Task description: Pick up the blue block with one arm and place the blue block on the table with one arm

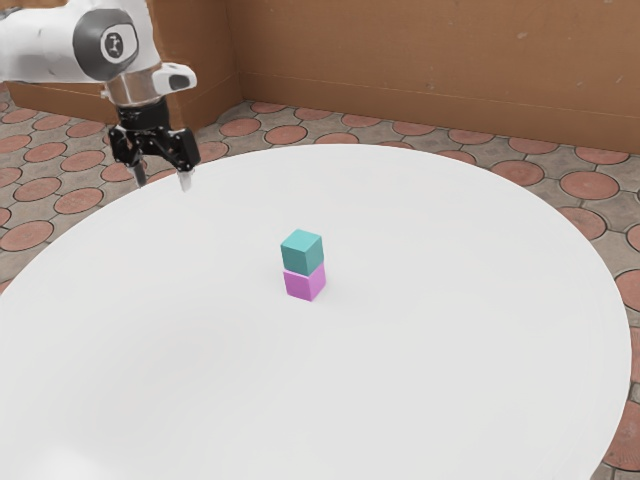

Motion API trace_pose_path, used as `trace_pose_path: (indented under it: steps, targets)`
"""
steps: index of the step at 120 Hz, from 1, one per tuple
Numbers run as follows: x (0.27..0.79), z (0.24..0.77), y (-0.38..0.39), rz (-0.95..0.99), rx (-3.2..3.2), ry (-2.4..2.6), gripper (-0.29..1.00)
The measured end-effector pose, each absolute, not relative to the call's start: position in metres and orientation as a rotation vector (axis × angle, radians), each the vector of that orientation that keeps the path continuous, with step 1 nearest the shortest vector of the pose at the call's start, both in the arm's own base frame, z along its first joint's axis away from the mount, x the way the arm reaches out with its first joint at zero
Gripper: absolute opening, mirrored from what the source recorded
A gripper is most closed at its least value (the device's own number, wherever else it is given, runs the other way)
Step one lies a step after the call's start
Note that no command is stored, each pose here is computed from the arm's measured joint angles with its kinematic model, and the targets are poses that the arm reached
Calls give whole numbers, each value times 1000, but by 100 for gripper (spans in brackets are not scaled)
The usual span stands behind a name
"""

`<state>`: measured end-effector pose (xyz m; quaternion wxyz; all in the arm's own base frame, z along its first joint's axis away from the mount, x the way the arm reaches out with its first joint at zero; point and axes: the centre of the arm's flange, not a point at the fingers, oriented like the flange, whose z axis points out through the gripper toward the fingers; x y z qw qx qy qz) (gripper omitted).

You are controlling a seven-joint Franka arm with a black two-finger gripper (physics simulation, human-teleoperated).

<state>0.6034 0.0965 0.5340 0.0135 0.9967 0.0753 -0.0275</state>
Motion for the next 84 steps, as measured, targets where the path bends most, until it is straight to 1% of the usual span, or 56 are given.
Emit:
trace_pose_path:
  steps: [9, 20, 41, 62, 71, 84]
  targets:
    - [624, 512, 94, -29, 3120, 233, 70]
    - [638, 515, 81, 69, 3132, 176, 70]
    - [657, 506, 41, 163, 3110, -27, 70]
    - [676, 466, 31, 147, 3105, -51, 70]
    - [692, 463, 11, 154, 3098, -86, 70]
    - [700, 448, -3, 105, 3078, -77, 70]
